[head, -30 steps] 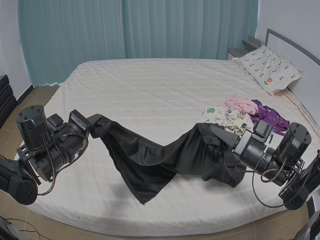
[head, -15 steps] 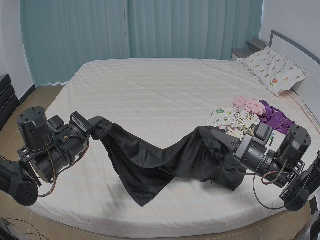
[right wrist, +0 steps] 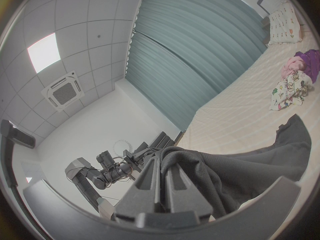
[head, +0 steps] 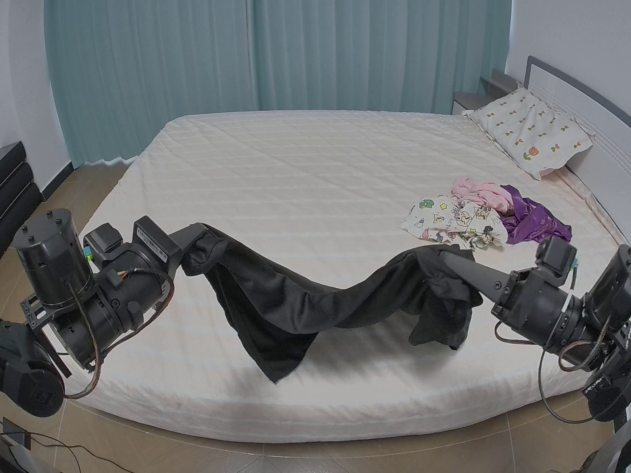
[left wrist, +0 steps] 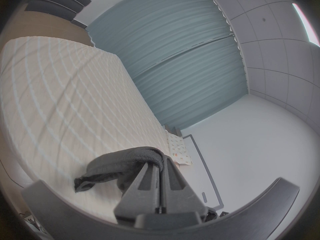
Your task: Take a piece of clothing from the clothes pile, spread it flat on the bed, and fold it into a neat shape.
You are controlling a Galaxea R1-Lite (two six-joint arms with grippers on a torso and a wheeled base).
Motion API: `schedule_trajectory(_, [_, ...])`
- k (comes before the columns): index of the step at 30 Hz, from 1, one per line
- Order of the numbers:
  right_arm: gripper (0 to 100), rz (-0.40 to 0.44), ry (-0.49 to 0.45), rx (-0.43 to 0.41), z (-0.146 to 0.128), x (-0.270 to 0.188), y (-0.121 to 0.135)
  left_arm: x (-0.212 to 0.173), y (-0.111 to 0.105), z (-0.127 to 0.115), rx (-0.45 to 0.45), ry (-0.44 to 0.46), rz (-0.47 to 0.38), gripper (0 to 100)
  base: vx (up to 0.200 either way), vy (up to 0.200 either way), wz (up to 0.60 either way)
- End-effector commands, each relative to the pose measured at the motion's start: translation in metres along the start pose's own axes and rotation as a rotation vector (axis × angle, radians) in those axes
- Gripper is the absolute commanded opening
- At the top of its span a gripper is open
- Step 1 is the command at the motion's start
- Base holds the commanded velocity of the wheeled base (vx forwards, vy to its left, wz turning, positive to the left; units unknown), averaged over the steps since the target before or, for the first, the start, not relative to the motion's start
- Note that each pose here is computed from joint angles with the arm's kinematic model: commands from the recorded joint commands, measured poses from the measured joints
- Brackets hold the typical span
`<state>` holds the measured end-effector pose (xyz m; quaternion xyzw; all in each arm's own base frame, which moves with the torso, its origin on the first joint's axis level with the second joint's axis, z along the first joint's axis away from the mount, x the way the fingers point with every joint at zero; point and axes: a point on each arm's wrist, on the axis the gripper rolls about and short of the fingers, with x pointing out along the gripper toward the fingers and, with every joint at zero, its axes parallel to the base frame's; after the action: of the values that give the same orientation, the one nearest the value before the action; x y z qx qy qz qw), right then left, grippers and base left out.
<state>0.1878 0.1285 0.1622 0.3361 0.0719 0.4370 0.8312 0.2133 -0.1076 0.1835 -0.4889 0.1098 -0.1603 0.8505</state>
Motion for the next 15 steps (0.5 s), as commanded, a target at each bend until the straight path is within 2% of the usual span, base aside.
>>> schedule_trajectory(1, [0,0.131,-0.076,-0.051,0.020,-0.026,0.033,-0.021,-0.020,0.003,0.001,0.001,-0.078,0,-0.200,0.000,0.00])
schedule_trajectory(5, [0,0.230,-0.094,-0.077,0.034,-0.046,0.060,-0.035,-0.035,0.011,0.015,-0.013,-0.118,0,-0.200,0.000,0.00])
schedule_trajectory(8, [0,0.241,-0.142,-0.070,0.056,-0.051,0.077,-0.043,-0.048,0.020,0.012,-0.030,-0.150,0,0.000,0.000,0.00])
schedule_trajectory(10, [0,0.233,-0.179,-0.053,0.072,-0.049,0.083,-0.042,-0.052,0.022,0.019,-0.029,-0.144,0,0.000,0.000,0.00])
schedule_trajectory(11, [0,0.211,-0.211,-0.025,0.092,-0.046,0.088,-0.039,-0.057,0.026,0.031,-0.032,-0.137,0,0.000,0.000,0.00])
schedule_trajectory(15, [0,0.142,-0.211,0.018,0.124,-0.029,0.093,-0.030,-0.069,0.035,0.051,-0.049,-0.123,0,0.000,0.000,0.00])
